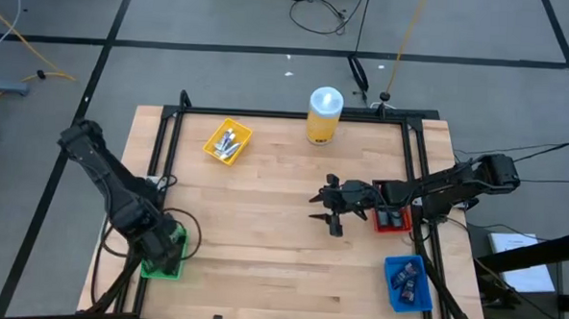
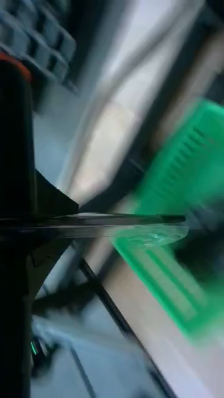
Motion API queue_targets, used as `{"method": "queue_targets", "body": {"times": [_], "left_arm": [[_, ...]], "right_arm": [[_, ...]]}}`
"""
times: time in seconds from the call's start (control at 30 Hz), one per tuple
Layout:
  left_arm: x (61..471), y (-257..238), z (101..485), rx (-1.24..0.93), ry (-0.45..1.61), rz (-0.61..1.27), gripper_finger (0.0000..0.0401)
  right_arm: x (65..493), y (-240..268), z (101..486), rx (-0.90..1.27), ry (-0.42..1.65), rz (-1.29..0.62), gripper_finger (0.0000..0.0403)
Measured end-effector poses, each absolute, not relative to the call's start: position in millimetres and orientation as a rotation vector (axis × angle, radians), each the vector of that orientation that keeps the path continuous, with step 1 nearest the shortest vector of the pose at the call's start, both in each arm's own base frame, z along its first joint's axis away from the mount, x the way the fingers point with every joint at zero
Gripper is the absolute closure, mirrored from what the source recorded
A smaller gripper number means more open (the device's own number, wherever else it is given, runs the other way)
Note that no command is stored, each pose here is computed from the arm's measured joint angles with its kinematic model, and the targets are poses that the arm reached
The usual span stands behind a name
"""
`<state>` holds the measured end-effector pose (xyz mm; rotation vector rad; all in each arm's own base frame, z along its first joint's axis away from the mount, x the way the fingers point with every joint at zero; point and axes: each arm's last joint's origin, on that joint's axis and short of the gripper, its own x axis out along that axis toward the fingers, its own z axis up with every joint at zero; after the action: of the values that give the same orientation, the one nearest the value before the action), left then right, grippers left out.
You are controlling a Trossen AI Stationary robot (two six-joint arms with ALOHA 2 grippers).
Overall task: Pick & Place Travel size toiletries
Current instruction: Put the black comb into the green bin
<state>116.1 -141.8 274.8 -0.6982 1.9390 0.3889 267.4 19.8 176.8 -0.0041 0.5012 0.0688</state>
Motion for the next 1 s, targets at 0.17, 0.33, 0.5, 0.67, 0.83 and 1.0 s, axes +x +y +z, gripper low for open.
{"method": "queue_targets", "body": {"times": [0.17, 0.33, 0.5, 0.67, 0.83, 1.0], "left_arm": [[114.9, -142.3, 270.8, -0.518, 2.018, 0.218, 0.0398], [123.2, -151.1, 257.9, -0.241, 2.045, -0.102, 0.0391], [135.8, -163.7, 235.3, 0.000, 2.089, -0.342, 0.0387], [149.9, -174.6, 208.6, 0.095, 2.158, -0.454, 0.0390], [160.3, -178.6, 187.2, 0.129, 2.229, -0.490, 0.0358], [170.0, -173.0, 176.7, 0.212, 2.218, -0.406, 0.0281]], "right_arm": [[267.4, 19.9, 176.7, -0.005, 0.502, 0.069, 0.0192], [267.4, 19.8, 176.7, -0.004, 0.501, 0.069, 0.0192], [267.4, 19.8, 176.7, -0.004, 0.501, 0.069, 0.0192], [267.4, 19.8, 176.7, -0.004, 0.502, 0.069, 0.0192], [267.4, 19.8, 176.7, -0.004, 0.501, 0.069, 0.0192], [267.4, 19.8, 176.7, -0.004, 0.501, 0.070, 0.0192]]}}
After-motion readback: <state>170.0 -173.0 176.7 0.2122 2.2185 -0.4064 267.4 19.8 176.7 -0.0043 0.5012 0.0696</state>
